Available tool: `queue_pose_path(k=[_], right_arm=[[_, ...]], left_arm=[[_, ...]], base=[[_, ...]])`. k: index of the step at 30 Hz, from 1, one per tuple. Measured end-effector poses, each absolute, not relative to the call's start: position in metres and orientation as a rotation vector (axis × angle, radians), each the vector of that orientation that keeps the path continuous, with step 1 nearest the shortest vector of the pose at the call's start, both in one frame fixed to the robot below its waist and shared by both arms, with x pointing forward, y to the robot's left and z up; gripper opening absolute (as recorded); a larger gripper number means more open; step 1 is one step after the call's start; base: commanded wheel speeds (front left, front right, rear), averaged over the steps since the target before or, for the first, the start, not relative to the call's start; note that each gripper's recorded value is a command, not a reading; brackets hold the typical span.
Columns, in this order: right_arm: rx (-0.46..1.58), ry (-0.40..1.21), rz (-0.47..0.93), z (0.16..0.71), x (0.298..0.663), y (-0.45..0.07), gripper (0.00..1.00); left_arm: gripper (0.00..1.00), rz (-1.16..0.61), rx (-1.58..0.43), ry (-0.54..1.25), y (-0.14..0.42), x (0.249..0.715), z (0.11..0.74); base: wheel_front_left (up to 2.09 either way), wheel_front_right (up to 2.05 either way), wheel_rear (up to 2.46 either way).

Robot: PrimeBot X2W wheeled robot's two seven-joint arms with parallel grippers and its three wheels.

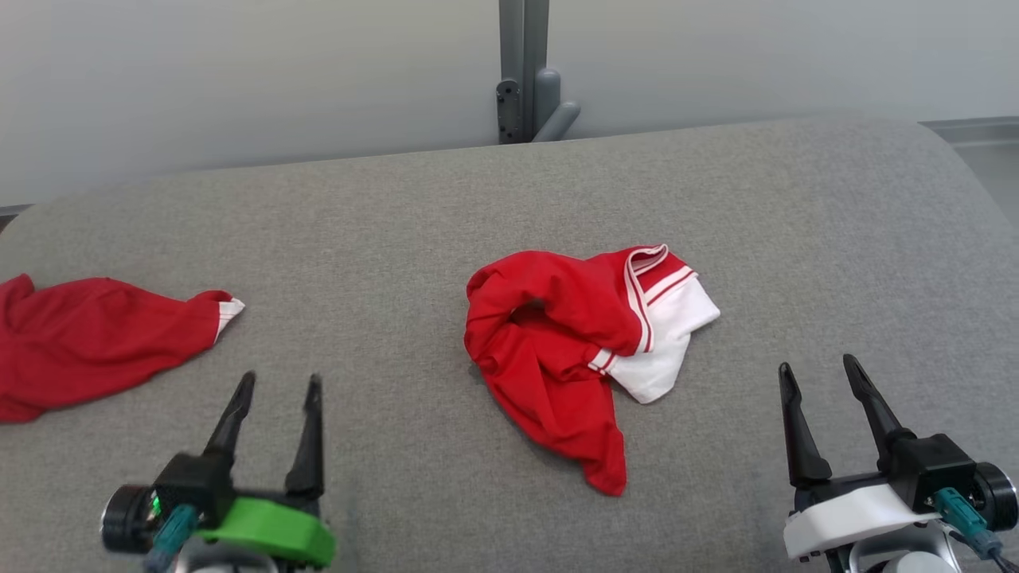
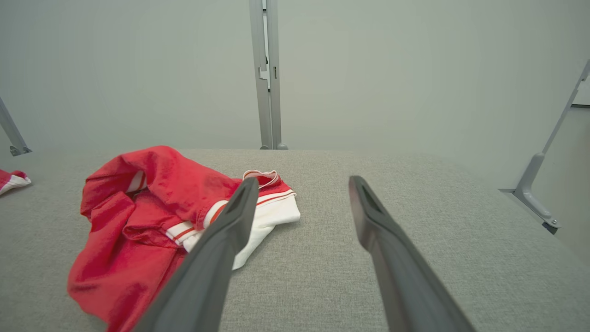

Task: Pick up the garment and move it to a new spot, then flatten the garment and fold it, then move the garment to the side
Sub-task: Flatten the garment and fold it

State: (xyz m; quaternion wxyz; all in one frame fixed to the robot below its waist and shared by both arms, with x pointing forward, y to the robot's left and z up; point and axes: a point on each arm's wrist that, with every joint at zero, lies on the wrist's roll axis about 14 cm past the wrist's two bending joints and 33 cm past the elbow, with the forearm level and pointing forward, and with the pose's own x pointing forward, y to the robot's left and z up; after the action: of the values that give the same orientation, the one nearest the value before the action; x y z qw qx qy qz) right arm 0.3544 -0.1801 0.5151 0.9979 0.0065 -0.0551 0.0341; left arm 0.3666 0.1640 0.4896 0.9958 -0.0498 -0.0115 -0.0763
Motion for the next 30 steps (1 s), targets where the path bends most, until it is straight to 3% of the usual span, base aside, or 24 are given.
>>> queue_pose_path(k=[9, 15, 23, 30], right_arm=[[0.029, -0.133, -0.004, 0.522, 0.355, -0.203, 1.00], [0.063, -0.120, -0.089, 0.518, 0.349, -0.228, 1.00], [0.077, -0.086, -0.192, 0.508, 0.335, -0.257, 1.00], [0.079, -0.053, -0.247, 0.499, 0.325, -0.271, 1.00]], left_arm=[[1.00, -0.602, -0.053, -0.077, 0.011, 0.399, 0.546], [1.00, -0.923, 0.047, 0.060, -0.088, 0.381, 0.523], [1.00, -1.020, 0.186, 0.179, -0.123, 0.398, 0.479], [1.00, -1.004, 0.286, 0.266, -0.123, 0.415, 0.439]], base=[[0.00, 0.00, 0.00], [0.00, 0.00, 0.00], [0.00, 0.00, 0.00], [0.00, 0.00, 0.00]])
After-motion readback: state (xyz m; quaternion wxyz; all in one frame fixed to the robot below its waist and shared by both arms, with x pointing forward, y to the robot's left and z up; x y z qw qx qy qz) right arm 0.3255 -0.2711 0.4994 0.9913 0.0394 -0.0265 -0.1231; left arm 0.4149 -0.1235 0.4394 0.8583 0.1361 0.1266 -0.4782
